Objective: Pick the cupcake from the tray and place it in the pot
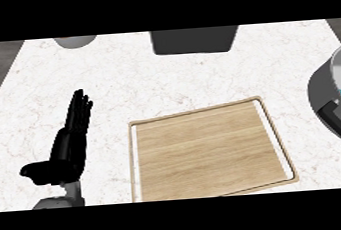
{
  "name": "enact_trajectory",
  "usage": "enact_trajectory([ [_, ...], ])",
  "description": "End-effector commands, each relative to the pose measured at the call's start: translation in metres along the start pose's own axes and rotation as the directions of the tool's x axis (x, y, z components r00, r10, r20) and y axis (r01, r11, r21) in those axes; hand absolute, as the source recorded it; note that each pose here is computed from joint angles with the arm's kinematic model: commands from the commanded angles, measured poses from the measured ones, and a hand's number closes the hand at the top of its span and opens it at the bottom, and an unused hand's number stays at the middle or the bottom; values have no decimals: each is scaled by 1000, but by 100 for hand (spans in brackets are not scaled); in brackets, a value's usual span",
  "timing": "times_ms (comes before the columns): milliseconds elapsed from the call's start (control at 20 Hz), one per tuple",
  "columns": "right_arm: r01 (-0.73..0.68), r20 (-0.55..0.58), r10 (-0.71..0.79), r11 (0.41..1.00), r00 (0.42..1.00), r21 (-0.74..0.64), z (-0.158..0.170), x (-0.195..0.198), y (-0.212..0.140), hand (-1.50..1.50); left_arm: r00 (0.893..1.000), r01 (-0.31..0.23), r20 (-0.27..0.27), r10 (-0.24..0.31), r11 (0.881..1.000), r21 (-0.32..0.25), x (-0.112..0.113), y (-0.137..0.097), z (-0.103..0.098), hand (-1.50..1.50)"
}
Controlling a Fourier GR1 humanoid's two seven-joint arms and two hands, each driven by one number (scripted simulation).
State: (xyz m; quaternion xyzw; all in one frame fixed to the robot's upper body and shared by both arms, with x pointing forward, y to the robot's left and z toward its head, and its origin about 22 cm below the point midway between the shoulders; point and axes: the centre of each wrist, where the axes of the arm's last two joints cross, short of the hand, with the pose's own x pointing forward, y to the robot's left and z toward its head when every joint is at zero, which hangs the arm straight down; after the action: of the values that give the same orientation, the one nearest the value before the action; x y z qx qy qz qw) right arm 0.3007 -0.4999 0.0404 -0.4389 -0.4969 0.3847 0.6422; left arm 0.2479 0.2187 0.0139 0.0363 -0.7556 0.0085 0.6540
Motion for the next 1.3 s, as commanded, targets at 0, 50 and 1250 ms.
enact_trajectory([
  [0, 172, 91, -171, 985, 981, -7, 4, -9, 16, -150, 1000, -12, 2, 12, 1000, -3, 6, -2, -1, 0],
  [50, 256, 137, -250, 966, 959, -33, -2, -3, 7, -150, 1000, 7, -18, -7, 1000, 3, -5, 4, 3, 0],
  [1250, 804, 307, -745, 519, 592, -290, 54, -81, -60, -150, 1000, 3, 18, -2, 1000, -17, -8, -12, 6, 0],
])
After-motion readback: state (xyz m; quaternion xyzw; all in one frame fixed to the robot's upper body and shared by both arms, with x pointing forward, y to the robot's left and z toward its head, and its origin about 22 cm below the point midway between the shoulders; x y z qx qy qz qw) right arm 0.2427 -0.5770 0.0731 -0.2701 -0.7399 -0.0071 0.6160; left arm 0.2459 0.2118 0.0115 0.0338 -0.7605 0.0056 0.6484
